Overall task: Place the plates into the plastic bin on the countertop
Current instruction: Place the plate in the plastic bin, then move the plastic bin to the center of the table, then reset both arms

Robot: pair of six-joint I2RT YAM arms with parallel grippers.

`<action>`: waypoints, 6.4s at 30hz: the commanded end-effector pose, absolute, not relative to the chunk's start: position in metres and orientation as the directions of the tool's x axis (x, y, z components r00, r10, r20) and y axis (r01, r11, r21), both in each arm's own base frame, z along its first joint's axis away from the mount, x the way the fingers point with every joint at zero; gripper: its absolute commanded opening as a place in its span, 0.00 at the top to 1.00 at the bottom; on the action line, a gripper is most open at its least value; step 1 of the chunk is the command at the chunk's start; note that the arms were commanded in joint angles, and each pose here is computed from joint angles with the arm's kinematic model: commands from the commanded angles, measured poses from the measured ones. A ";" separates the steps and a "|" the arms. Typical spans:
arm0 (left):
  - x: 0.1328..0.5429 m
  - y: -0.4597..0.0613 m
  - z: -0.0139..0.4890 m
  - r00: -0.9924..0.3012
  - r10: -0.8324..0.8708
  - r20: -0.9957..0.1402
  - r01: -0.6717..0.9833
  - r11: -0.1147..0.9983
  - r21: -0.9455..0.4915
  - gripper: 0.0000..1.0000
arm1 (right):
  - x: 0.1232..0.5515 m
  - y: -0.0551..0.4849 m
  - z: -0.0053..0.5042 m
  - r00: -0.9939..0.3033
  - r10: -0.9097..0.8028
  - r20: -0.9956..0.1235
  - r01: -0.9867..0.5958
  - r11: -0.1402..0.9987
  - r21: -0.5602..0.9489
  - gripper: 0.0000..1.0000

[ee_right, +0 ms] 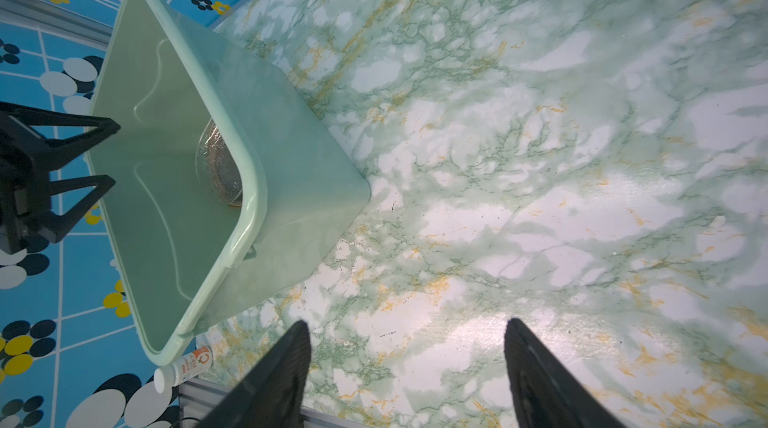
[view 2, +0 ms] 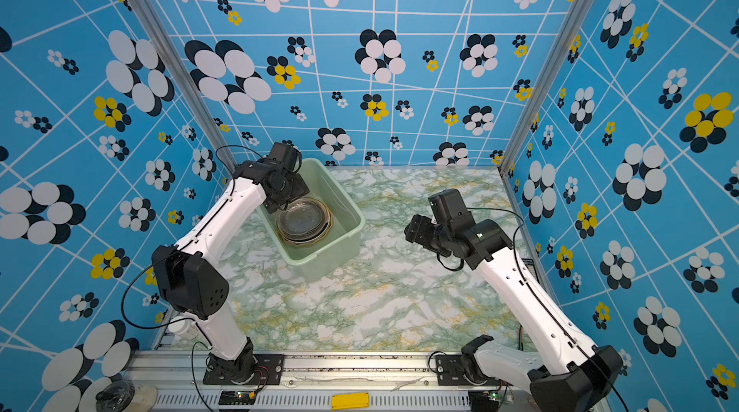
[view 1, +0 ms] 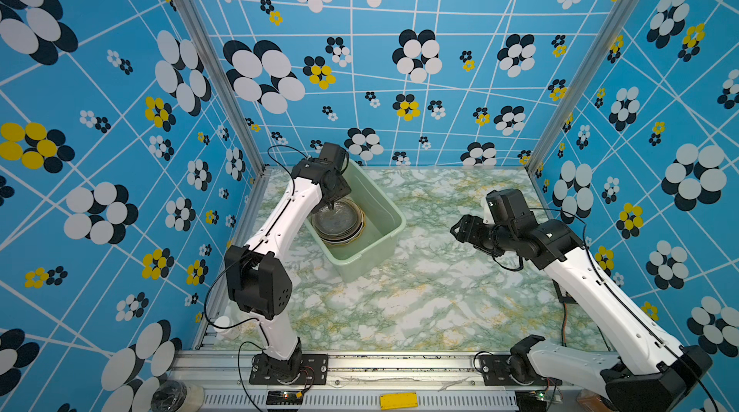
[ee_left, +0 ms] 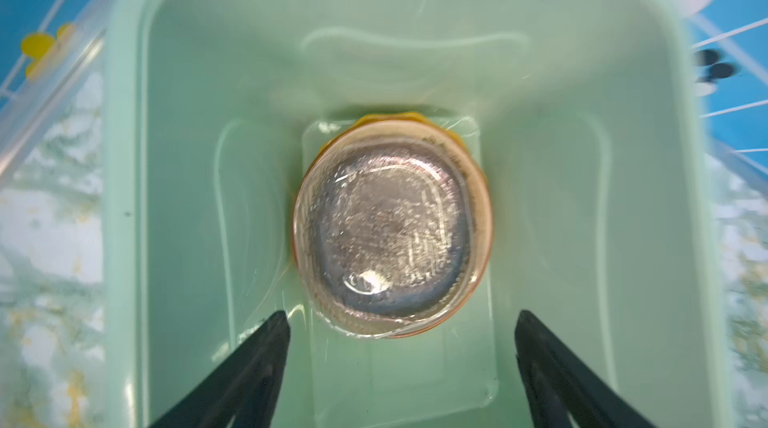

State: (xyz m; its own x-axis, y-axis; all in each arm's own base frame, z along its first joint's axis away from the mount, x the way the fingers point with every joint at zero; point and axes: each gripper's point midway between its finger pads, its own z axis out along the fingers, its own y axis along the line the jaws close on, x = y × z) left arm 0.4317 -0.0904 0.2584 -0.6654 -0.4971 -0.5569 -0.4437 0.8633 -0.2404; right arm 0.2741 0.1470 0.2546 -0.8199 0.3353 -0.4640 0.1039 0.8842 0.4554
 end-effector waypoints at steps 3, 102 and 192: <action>0.395 -0.056 0.361 -0.532 -0.411 -0.741 -0.408 0.891 -0.201 0.13 | 0.273 0.146 0.296 -0.779 0.297 -0.552 0.003 0.883 0.470 0.23; 0.274 -0.192 0.187 -0.903 0.075 -0.423 0.124 0.988 -0.090 1.00 | 0.242 0.143 0.306 -0.778 0.298 -0.553 -0.024 0.865 0.501 0.30; 0.398 -0.009 0.095 -0.334 0.007 -0.942 0.024 1.000 -0.001 0.01 | 0.398 -0.014 0.091 -0.358 0.040 -0.933 0.074 0.997 0.014 0.01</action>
